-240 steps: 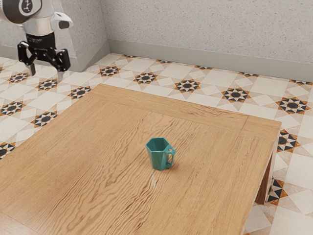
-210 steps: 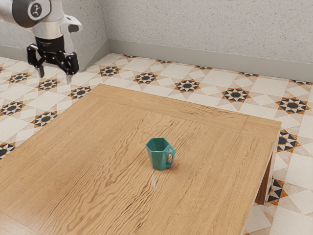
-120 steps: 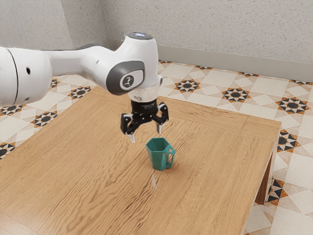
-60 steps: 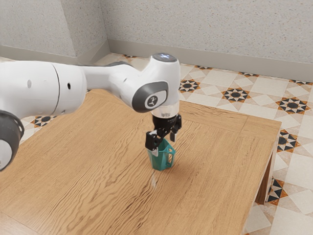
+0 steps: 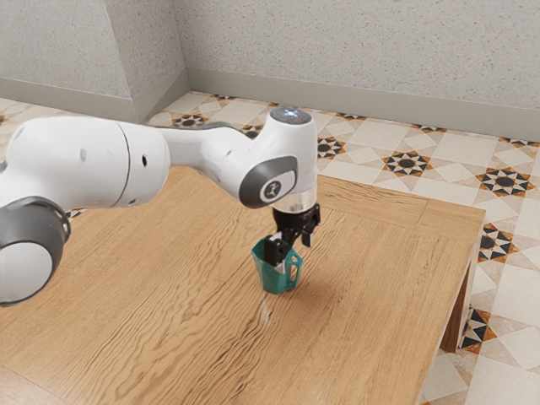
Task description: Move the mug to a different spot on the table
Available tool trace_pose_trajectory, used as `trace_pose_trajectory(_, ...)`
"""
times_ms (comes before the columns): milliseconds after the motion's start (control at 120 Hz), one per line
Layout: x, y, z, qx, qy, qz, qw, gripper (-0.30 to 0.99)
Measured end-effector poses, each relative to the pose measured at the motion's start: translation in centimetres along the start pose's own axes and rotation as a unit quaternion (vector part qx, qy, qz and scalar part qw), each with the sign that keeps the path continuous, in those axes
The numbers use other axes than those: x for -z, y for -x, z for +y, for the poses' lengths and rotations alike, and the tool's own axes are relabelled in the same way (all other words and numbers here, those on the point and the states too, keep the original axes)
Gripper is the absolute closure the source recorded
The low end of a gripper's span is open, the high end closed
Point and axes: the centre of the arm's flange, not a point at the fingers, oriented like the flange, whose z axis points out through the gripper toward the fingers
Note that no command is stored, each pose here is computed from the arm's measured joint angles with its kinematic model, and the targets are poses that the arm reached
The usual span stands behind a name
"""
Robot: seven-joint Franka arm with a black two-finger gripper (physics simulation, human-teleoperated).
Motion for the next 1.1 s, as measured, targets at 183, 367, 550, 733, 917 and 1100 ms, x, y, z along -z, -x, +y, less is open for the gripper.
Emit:
trace_pose_trajectory(183,-1.8,-0.2,0.4,0.000,0.000,0.002,1.000,0.00)
trace_pose_trajectory(367,-2.9,-0.7,1.1,-0.001,0.008,0.002,1.000,0.00)
trace_pose_trajectory(550,-3.3,-0.9,1.6,-0.005,0.014,0.002,1.000,0.00)
trace_pose_trajectory(733,-4.3,-0.9,1.7,-0.010,0.013,0.002,1.000,0.00)
trace_pose_trajectory(917,-4.9,-0.8,1.8,-0.014,0.015,0.002,1.000,0.00)
trace_pose_trajectory(1100,-5.0,-1.4,2.0,-0.013,0.017,0.002,1.000,0.00)
